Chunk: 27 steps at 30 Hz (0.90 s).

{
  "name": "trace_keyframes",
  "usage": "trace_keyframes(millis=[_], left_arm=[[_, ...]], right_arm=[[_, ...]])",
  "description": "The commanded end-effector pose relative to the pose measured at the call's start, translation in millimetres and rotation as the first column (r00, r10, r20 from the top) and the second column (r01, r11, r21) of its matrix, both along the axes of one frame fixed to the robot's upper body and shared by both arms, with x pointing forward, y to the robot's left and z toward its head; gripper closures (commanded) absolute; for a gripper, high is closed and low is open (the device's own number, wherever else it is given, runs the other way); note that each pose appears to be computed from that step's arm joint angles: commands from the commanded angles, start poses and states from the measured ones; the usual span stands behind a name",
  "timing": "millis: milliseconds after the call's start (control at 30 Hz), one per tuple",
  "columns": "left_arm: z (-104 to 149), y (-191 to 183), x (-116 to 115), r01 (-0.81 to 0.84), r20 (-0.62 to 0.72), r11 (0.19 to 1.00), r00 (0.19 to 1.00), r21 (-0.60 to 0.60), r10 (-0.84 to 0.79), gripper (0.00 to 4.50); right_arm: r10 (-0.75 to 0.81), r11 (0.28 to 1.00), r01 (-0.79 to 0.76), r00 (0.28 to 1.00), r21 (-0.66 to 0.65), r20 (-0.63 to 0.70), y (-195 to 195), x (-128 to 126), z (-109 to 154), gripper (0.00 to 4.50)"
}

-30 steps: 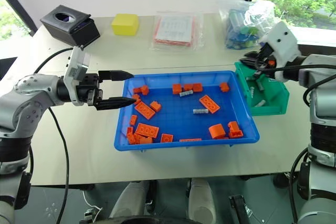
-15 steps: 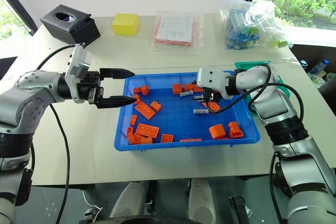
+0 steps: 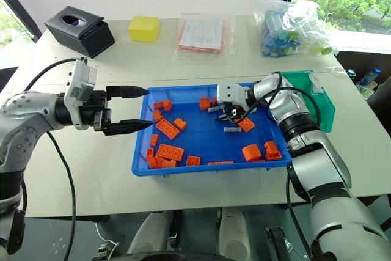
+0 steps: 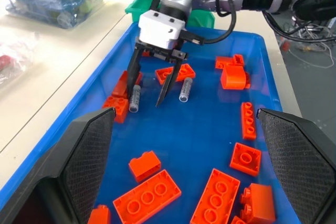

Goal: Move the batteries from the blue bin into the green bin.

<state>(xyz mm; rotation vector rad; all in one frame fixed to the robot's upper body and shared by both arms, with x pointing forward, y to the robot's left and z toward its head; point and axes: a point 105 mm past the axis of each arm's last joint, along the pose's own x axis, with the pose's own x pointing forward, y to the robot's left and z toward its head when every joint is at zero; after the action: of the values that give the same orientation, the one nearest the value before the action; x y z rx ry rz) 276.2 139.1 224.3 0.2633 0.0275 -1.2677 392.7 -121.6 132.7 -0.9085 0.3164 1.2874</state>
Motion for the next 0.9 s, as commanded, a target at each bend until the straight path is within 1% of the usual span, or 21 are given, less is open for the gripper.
trace_keyframes(millis=[33, 267, 300, 367, 400, 433, 500, 600, 700, 767, 800, 867, 900], left_arm=[[11.9, 2.9, -3.9, -0.006, 0.048, 1.0, 0.999, -0.003, 0.007, 0.0], [13.9, 2.0, -1.4, -0.005, 0.055, 1.0, 0.998, -0.007, 0.005, 0.0], [14.1, 1.6, -0.9, -0.004, 0.056, 1.0, 0.998, -0.008, 0.004, 0.0], [14.5, 0.8, -0.2, -0.001, 0.058, 1.0, 0.998, -0.009, 0.001, 0.0], [14.6, 0.2, 0.1, 0.002, 0.058, 1.0, 0.998, -0.01, -0.002, 0.0], [14.7, -0.5, 0.5, 0.005, 0.059, 1.0, 0.998, -0.011, -0.005, 0.0], [14.9, -1.6, 1.5, 0.01, 0.059, 1.0, 0.998, -0.013, -0.009, 0.0], [15.2, -3.3, 2.9, 0.018, 0.059, 1.0, 0.998, -0.014, -0.017, 0.0], [15.5, -5.7, 4.2, 0.029, 0.058, 0.999, 0.998, -0.017, -0.028, 0.0], [15.6, -6.8, 4.3, 0.036, 0.056, 0.999, 0.998, -0.019, -0.035, 0.0], [15.0, -7.4, 4.3, 0.04, 0.053, 0.999, 0.998, -0.019, -0.039, 0.0], [12.8, -8.5, 4.3, 0.046, 0.046, 0.999, 0.998, -0.021, -0.045, 0.0], [12.1, -8.5, 4.1, 0.047, 0.043, 0.999, 0.998, -0.022, -0.046, 0.0]], right_arm=[[0.004, 1.0, -0.004, 1.0, -0.023, 0.003, -1.1, 3.7, 5.2, 1.86], [-0.003, 0.998, -0.001, 0.998, -0.057, -0.069, -6.4, -0.2, -6.6, 1.86], [-0.003, 0.998, -0.001, 0.997, -0.056, -0.079, -6.2, -0.8, -7.3, 2.09], [-0.002, 0.999, -0.002, 0.996, -0.049, -0.091, -5.6, -1.8, -7.2, 2.71], [-0.004, 0.999, 0.0, 0.995, -0.04, -0.098, -4.9, -2.3, -6.6, 3.14], [-0.004, 0.999, 0.001, 0.995, -0.032, -0.101, -4.3, -2.8, -5.8, 3.7], [-0.005, 1.0, 0.003, 0.994, -0.017, -0.107, -3.6, -3.8, -4.1, 4.46], [-0.019, 1.0, 0.019, 0.995, 0.0, -0.094, -4.9, -3.7, -0.8, 4.45], [-0.068, 0.995, 0.071, 0.996, 0.067, -0.053, -8.0, -1.7, 15.0, 4.45], [-0.098, 0.985, 0.102, 0.994, 0.14, -0.037, -9.8, -5.1, 32.0, 4.45], [-0.136, 0.971, 0.137, 0.99, 0.198, -0.02, -13.0, -7.4, 46.3, 4.45], [-0.263, 0.914, 0.247, 0.965, 0.322, 0.005, -26.1, -10.3, 77.7, 4.45], [-0.308, 0.89, 0.285, 0.951, 0.357, 0.007, -30.6, -12.4, 86.6, 4.45]])
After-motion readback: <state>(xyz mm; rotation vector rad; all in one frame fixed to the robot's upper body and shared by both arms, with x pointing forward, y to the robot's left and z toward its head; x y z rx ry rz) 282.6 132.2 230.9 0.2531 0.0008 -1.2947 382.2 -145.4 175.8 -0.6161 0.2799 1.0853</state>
